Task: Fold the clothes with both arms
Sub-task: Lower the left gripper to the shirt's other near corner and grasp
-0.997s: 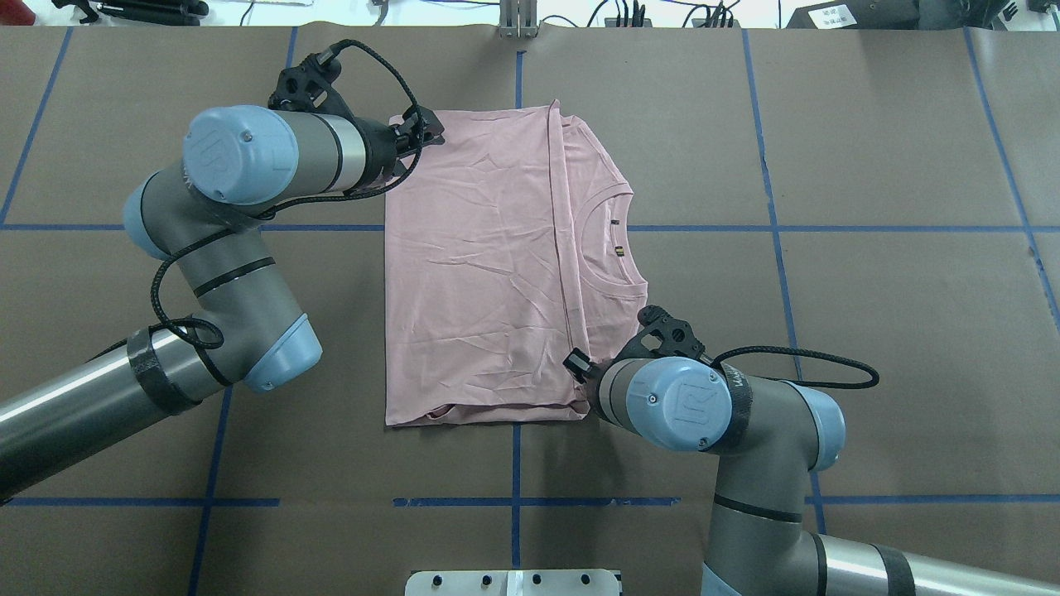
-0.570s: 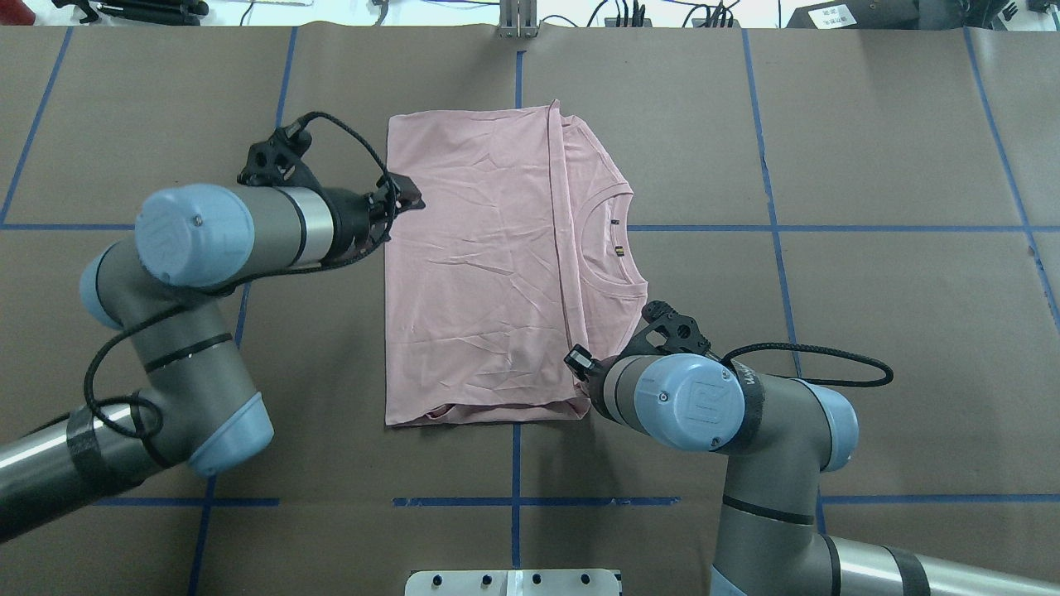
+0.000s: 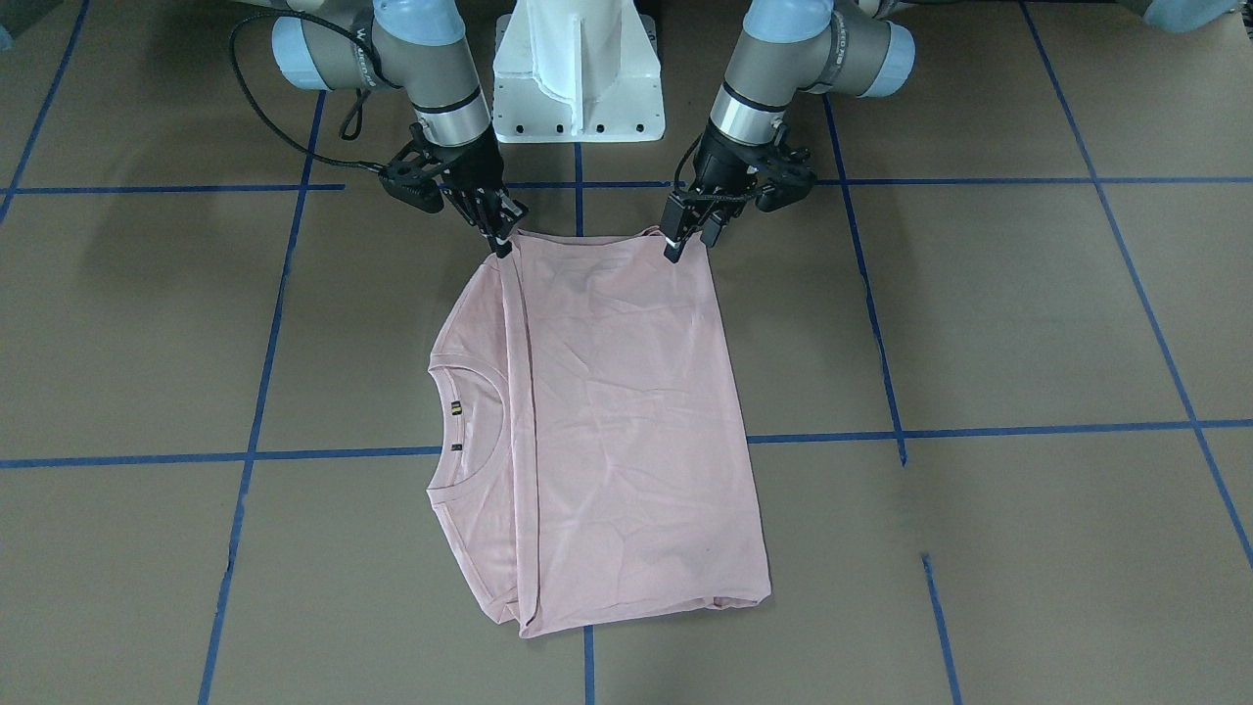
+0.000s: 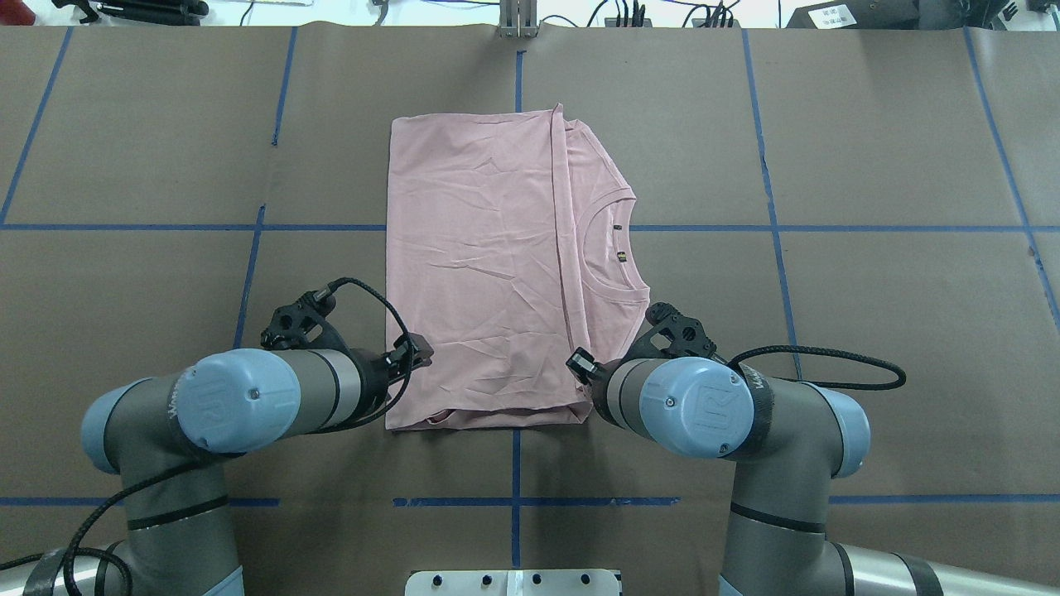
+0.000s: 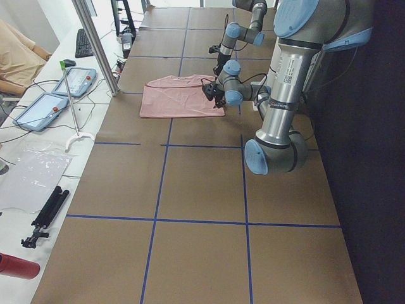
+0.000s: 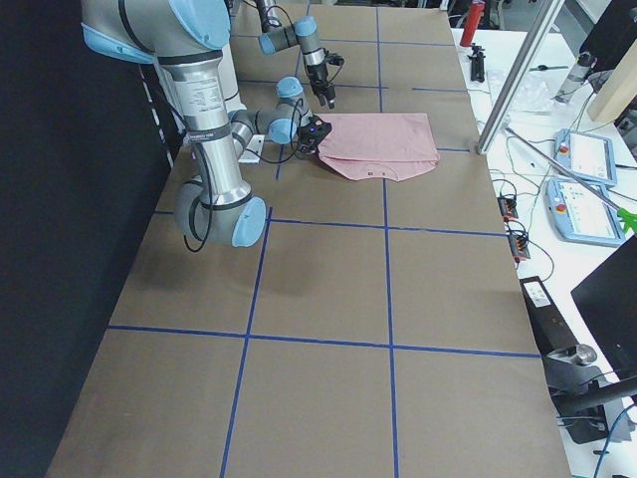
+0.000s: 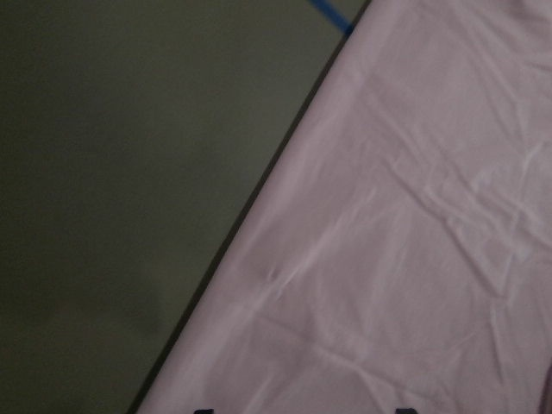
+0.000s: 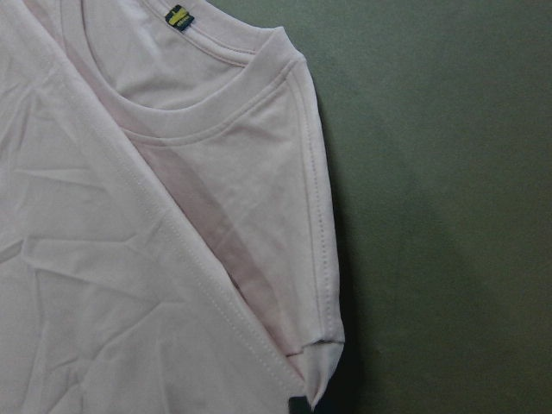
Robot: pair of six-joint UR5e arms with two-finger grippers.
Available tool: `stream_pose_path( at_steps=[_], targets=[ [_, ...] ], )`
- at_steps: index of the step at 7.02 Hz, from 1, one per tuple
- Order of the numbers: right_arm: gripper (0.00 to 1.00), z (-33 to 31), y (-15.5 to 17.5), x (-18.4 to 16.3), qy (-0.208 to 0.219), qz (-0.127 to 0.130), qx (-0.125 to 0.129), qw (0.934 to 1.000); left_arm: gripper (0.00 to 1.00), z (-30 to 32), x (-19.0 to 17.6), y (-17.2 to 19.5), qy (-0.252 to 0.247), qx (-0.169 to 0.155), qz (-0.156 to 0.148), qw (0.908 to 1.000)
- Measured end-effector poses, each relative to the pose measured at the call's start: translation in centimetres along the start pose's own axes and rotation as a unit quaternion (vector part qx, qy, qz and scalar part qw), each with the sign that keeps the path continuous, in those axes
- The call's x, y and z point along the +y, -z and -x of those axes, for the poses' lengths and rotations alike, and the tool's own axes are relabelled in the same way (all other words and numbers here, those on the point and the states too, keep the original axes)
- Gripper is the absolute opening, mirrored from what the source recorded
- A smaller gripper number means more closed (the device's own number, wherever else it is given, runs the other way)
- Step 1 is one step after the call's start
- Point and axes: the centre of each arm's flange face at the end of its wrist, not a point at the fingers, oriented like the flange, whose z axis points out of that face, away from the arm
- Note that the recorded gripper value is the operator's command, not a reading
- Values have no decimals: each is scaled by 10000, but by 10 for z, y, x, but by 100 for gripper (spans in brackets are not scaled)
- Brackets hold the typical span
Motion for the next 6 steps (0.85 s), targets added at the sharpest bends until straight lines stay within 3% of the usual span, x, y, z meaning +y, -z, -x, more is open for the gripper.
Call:
stream_pose_path(
  at_steps=[3, 4, 5, 6],
  targets=[
    [0, 0, 1, 1, 5, 7, -2, 10000, 71, 28, 23, -16, 0, -337, 89, 9994],
    [0, 0, 0, 1, 6, 6, 0, 10000, 57, 33, 26, -23, -16, -411, 88, 9991],
    [0, 0, 1, 1, 6, 7, -1, 10000, 34, 37, 27, -28, -29, -469, 81, 9989],
    [0, 0, 1, 1, 5, 7, -3, 10000, 0, 38, 27, -29, -29, -478, 82, 9988]
  ],
)
